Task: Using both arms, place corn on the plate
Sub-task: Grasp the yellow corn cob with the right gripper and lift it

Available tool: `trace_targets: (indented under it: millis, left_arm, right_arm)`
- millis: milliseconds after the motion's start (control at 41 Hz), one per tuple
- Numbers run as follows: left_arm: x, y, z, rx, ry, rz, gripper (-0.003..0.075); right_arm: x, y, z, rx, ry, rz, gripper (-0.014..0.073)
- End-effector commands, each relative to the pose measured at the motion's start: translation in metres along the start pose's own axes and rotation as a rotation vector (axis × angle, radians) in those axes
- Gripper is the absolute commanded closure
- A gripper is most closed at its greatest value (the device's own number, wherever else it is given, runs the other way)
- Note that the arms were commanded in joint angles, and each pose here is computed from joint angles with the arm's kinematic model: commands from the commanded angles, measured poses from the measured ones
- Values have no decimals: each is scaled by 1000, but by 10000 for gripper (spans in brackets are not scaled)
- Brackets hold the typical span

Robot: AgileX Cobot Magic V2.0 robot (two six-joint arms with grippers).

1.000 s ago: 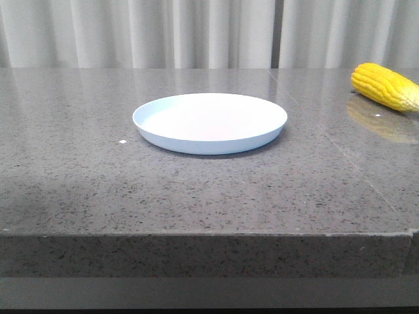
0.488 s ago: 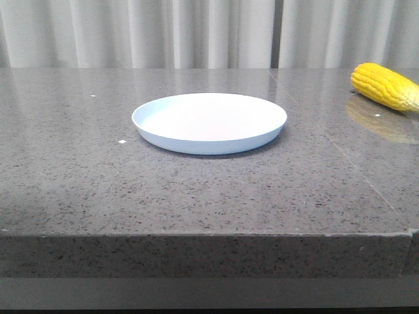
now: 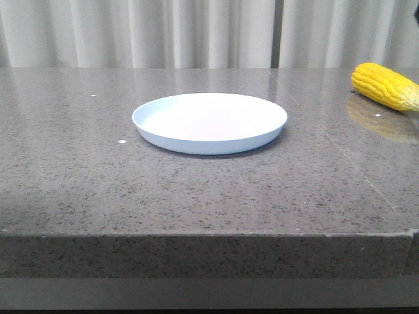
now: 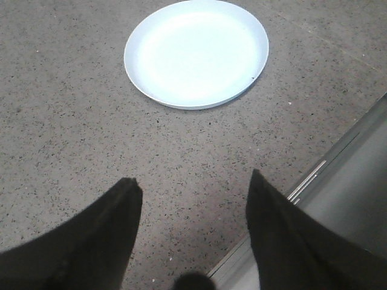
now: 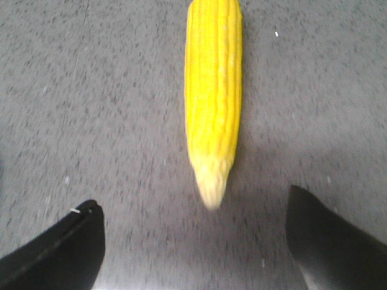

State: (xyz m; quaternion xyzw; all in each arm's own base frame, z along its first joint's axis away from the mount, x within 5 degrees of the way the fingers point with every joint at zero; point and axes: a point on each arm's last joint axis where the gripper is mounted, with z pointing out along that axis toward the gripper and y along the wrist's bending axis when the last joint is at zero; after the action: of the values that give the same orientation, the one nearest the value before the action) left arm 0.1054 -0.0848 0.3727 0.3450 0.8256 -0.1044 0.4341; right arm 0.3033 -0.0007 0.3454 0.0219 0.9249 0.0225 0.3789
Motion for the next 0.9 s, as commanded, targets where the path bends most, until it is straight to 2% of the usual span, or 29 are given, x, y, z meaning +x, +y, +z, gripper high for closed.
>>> trace_targets:
  millis: [0, 341, 561, 732, 780, 878]
  left_arm:
    - [-12, 0, -6, -1, -95, -7, 331]
    - [-12, 0, -6, -1, -95, -7, 331]
    - [-12, 0, -6, -1, -95, -7, 331]
    - [-12, 0, -6, -1, -95, -7, 331]
    - [-12, 0, -6, -1, -95, -7, 331]
    - [-12, 0, -6, -1, -95, -7, 331]
  right_arm:
    - [-31, -1, 1, 7, -100, -12, -37]
    - [-65, -3, 78, 16, -12, -47, -32]
    - [-66, -5, 116, 17, 35, -45, -32]
    - [-64, -5, 131, 19, 58, -46, -24]
    - [-62, -6, 134, 21, 66, -48, 16]
    - [-61, -6, 135, 21, 74, -48, 191]
